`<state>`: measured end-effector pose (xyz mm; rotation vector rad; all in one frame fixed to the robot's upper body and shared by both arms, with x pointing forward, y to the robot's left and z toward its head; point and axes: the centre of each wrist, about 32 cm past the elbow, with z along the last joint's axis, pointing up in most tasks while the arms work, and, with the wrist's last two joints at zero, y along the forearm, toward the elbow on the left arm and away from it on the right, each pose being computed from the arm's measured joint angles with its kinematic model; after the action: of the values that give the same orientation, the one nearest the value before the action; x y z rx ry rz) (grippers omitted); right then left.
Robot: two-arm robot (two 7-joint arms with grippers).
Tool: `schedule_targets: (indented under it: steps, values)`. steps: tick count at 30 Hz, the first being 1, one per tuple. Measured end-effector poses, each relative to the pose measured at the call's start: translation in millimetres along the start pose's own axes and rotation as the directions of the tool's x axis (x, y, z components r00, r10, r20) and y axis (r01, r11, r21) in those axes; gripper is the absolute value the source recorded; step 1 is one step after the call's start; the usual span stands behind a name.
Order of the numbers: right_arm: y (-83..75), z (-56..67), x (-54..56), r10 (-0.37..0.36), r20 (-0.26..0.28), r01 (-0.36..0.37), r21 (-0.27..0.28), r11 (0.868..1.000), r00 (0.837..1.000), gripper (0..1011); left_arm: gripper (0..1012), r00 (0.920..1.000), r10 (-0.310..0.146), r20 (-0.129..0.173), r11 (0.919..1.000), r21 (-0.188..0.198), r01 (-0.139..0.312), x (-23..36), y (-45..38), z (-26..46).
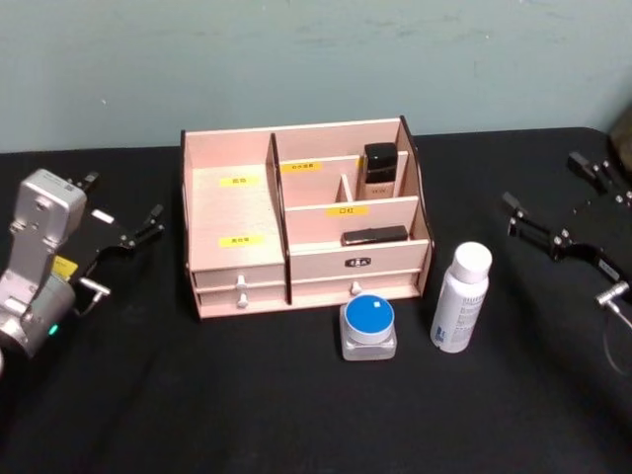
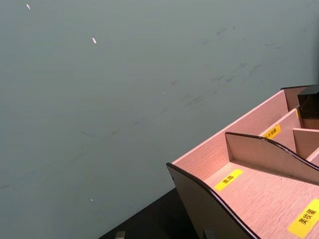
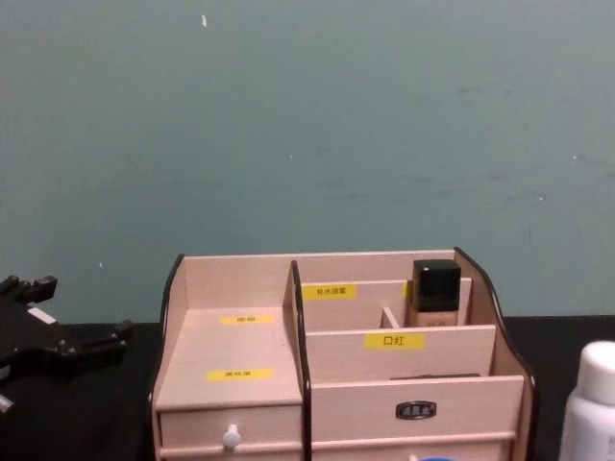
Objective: Pick up the facial cleanser and watermelon frost from the table and place them into the tiered storage box.
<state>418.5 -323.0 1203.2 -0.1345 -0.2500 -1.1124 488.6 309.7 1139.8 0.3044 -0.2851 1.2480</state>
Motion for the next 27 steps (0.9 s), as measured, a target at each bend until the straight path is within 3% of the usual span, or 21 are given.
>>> schedule_targets:
  steps: [11,27]
  values:
    - [-25.4,13.1,-20.5,0.126,-0.056,-0.129,-0.047,0.990,0.990,1003,1010,1.0000,0.000,0.000,1.0000,0.000,0.000,-0.1,0.0,0.0]
    - [-26.7,2.6,-27.4,0.166,-0.069,-0.173,-0.113,0.979,0.984,1003,1010,1.0000,0.000,0.000,1.0000,0.000,0.000,0.0,0.0,0.0]
